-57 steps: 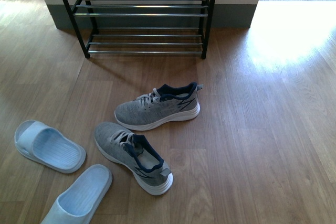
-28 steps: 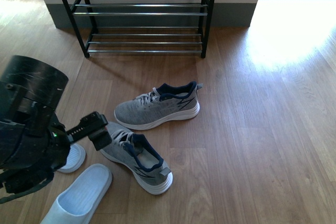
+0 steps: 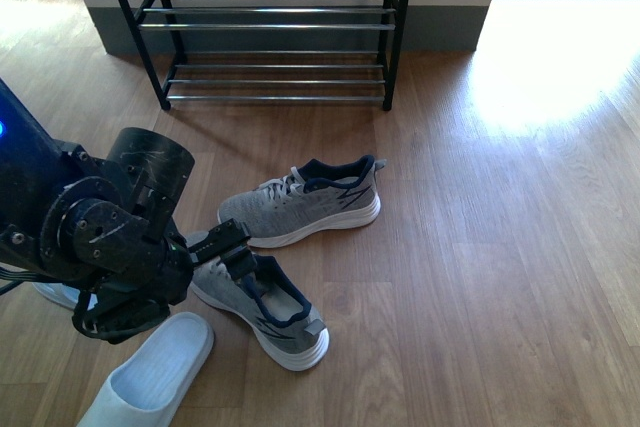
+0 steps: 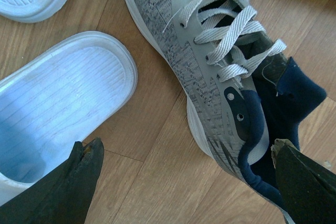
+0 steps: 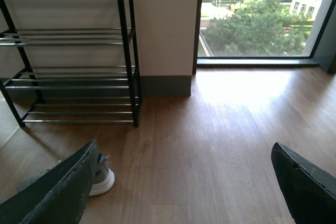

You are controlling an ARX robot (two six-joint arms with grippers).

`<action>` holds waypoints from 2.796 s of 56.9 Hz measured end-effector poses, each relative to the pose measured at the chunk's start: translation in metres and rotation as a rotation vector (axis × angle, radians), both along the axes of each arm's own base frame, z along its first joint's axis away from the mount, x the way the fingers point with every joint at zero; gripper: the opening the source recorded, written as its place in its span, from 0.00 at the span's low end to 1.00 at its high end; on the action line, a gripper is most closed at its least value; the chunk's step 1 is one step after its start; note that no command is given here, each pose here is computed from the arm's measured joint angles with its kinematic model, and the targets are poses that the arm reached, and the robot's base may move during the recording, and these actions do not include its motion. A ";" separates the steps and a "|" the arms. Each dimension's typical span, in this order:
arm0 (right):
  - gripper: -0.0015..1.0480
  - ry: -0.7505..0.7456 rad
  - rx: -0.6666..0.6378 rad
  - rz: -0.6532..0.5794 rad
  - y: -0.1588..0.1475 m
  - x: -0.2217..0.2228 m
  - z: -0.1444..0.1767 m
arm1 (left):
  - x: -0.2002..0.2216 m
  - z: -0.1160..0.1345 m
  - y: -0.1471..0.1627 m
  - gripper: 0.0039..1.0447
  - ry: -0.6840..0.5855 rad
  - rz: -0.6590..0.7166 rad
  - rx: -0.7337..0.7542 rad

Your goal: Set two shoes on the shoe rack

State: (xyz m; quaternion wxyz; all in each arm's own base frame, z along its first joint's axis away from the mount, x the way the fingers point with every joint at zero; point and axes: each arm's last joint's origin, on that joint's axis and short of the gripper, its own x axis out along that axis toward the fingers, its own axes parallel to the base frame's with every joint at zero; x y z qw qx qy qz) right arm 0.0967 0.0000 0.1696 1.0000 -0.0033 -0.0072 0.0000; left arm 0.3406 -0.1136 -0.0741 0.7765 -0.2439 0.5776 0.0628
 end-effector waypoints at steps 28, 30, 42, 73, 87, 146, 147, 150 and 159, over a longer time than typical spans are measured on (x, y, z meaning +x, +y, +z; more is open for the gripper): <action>0.91 0.000 0.000 0.000 0.000 0.000 0.000 | 0.022 -0.037 -0.016 0.91 0.009 -0.009 -0.031; 0.91 0.000 0.000 0.000 0.000 0.000 0.000 | 0.022 -0.038 -0.016 0.91 0.006 -0.008 -0.029; 0.91 0.000 0.000 0.000 0.000 0.000 0.000 | 0.023 -0.049 -0.011 0.65 -0.007 -0.009 0.024; 0.91 0.000 0.000 0.000 0.000 0.000 0.000 | 0.025 -0.050 -0.009 0.01 -0.083 -0.043 0.143; 0.91 0.000 0.000 0.000 0.000 0.000 0.000 | 0.019 -0.040 -0.005 0.01 -0.125 -0.009 0.199; 0.91 0.000 0.000 0.000 0.000 0.000 0.000 | -0.223 0.259 0.086 0.01 -0.983 0.225 0.720; 0.91 0.000 0.000 0.000 0.000 0.000 0.000 | -0.225 0.259 0.087 0.01 -0.994 0.235 0.720; 0.91 0.000 0.000 0.000 0.000 0.000 0.000 | -0.231 0.261 0.090 0.01 -1.035 0.261 0.731; 0.91 0.000 0.000 0.000 0.000 0.000 0.000 | -0.234 0.265 0.092 0.01 -1.059 0.268 0.748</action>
